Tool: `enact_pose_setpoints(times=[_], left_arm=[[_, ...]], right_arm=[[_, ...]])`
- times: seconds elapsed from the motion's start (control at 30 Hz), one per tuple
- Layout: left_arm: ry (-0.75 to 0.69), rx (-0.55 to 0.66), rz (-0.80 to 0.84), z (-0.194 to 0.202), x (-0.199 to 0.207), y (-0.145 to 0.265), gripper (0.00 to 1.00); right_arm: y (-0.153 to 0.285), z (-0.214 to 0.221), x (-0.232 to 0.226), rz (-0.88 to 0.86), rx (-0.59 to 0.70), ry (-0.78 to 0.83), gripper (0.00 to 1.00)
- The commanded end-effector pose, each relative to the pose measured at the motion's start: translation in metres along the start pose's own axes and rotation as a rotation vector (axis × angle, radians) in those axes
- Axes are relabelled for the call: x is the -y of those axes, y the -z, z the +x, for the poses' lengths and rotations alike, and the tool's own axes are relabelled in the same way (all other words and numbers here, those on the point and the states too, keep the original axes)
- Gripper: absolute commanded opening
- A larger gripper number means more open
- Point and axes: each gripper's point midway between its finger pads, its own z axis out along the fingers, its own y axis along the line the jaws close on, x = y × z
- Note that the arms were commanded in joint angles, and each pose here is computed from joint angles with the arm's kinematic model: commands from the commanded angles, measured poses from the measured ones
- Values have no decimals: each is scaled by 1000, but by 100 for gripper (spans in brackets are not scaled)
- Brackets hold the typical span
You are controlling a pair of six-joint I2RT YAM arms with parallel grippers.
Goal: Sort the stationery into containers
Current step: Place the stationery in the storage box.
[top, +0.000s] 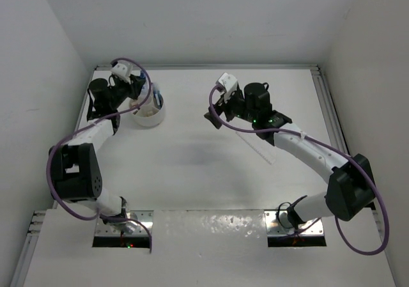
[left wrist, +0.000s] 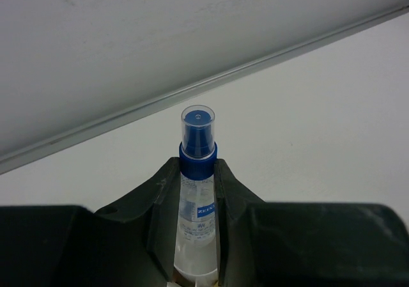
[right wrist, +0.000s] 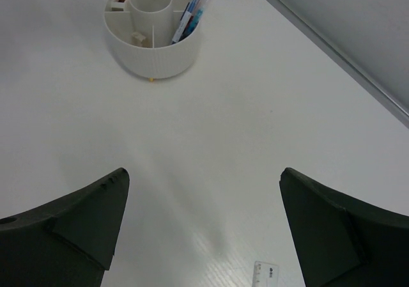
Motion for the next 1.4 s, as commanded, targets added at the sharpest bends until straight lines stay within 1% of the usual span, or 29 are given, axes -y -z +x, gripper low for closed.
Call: enact_pose_setpoints(times=[0.0, 0.07, 0.2, 0.33, 0.4, 0.43, 0.5, 0.53, 0.57, 0.6, 0.63, 0.7, 0.73, 0.8, 0.83, 0.93, 1.03, 1.1, 1.13, 1.17, 1.2, 1.23, 1.3, 1.33, 1.37], left_arm=[[-28, 117, -5, -27, -7, -3, 0], [-3, 93, -11, -15, -8, 0, 0], [1, 58, -28, 5, -11, 6, 0], [-8, 24, -12, 22, -5, 7, 0], [-3, -5, -65, 38, -10, 7, 0], [-1, -10, -103, 41, -16, 8, 0], [-6, -5, -116, 44, -17, 8, 2], [-7, -4, -119, 44, -17, 8, 12], [-7, -3, -116, 44, -16, 7, 18], [-9, -3, -110, 44, -14, 6, 27], [-10, 0, -109, 42, -14, 7, 42], [-9, -3, -108, 40, -14, 6, 54], [-7, -3, -111, 38, -14, 7, 63], [-3, -4, -104, 33, -13, 7, 67], [-3, -1, -90, 30, -11, 7, 74], [1, 27, -69, 11, -7, 8, 81], [21, 64, -75, -13, -8, 8, 83], [35, 81, -104, -29, -13, 10, 83], [46, 81, -155, -33, -22, 12, 81], [55, 94, -191, -44, -30, 12, 76], [73, 70, -227, -42, -35, 15, 50], [85, 53, -308, -41, -50, 19, 36], [78, -35, -372, -27, -63, 23, 12], [75, -89, -395, -16, -67, 25, 11], [76, -185, -398, 0, -68, 30, 11]], right_arm=[[3, -27, 17, 37, 45, 12, 99], [4, -26, 22, 48, 44, 1, 99], [2, -26, 24, 50, 51, -11, 99], [-1, -25, 23, 40, 38, -14, 99], [0, -24, 22, 38, 27, -12, 99], [1, -24, 23, 41, 26, -11, 99], [5, -27, 22, 43, 31, -5, 99], [5, -26, 23, 47, 26, -4, 99], [6, -24, 23, 49, 23, -5, 99], [8, -24, 23, 52, 21, -5, 99], [9, -25, 24, 57, 23, -5, 99], [11, -22, 23, 57, 20, -9, 99], [12, -24, 22, 58, 27, -9, 99], [14, -24, 21, 56, 31, -13, 99], [15, -26, 21, 58, 36, -11, 99], [17, -26, 20, 58, 42, -11, 99], [21, -28, 18, 59, 57, -15, 99], [23, -28, 15, 57, 69, -16, 99], [24, -29, 13, 54, 74, -16, 99], [25, -25, 12, 55, 69, -22, 99], [27, -27, 11, 55, 77, -19, 99], [29, -28, 10, 54, 83, -18, 99], [34, -26, 7, 57, 94, -22, 99], [35, -26, 7, 60, 101, -21, 99], [37, -21, 6, 65, 96, -25, 99]])
